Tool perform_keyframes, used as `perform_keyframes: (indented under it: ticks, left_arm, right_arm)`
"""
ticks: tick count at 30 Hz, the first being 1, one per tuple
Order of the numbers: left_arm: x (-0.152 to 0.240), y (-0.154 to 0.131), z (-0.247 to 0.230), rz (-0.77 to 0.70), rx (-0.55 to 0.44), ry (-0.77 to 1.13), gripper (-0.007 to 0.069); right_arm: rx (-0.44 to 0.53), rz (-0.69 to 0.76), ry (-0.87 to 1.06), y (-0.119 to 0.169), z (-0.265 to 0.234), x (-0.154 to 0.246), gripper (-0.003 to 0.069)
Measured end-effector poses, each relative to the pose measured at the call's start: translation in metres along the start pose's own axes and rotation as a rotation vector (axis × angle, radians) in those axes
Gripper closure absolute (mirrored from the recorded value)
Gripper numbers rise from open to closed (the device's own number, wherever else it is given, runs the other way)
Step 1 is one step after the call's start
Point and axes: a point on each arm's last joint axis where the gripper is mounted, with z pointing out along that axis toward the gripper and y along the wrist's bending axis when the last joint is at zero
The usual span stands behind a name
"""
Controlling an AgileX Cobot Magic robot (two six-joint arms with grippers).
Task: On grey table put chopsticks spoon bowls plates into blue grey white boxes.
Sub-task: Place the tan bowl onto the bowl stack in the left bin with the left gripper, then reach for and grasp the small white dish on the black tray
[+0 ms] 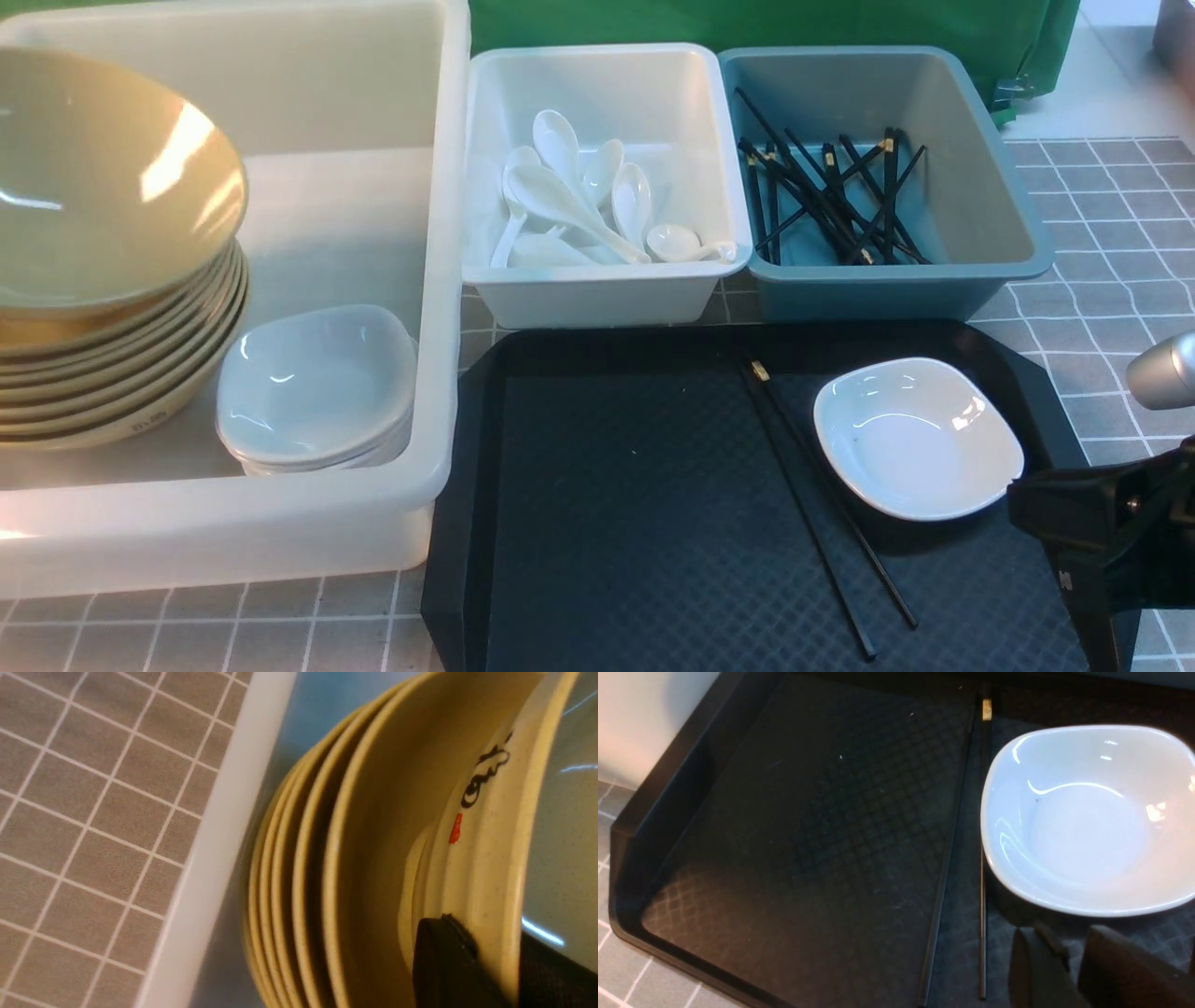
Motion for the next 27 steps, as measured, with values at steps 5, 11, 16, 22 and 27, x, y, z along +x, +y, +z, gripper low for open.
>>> perform_keyframes:
  ticks: [5, 11, 16, 22, 27]
  left_arm:
    - [0.005, 0.006, 0.009, 0.02, -0.041, 0.0, 0.0438]
    - [0.006, 0.002, 0.009, -0.004, -0.018, 0.007, 0.0179]
    - [0.01, -0.004, -0.023, 0.004, -0.068, -0.055, 0.007]
    - [0.019, -0.033, -0.07, -0.019, -0.005, -0.187, 0.0118]
    - [0.043, -0.107, -0.098, 0.284, 0.195, -0.23, 0.0342]
  right_arm:
    - [0.0, -0.014, 0.0, 0.0, 0.0, 0.0, 0.0486]
    - [-0.004, -0.027, 0.008, 0.0, 0.0, 0.001, 0.0486]
    - [-0.014, -0.073, 0.03, 0.001, 0.0, 0.003, 0.0485]
    - [-0.016, -0.1, 0.037, 0.001, 0.0, 0.003, 0.0485]
    - [0.011, -0.089, 0.101, -0.002, 0.004, 0.002, 0.0452]
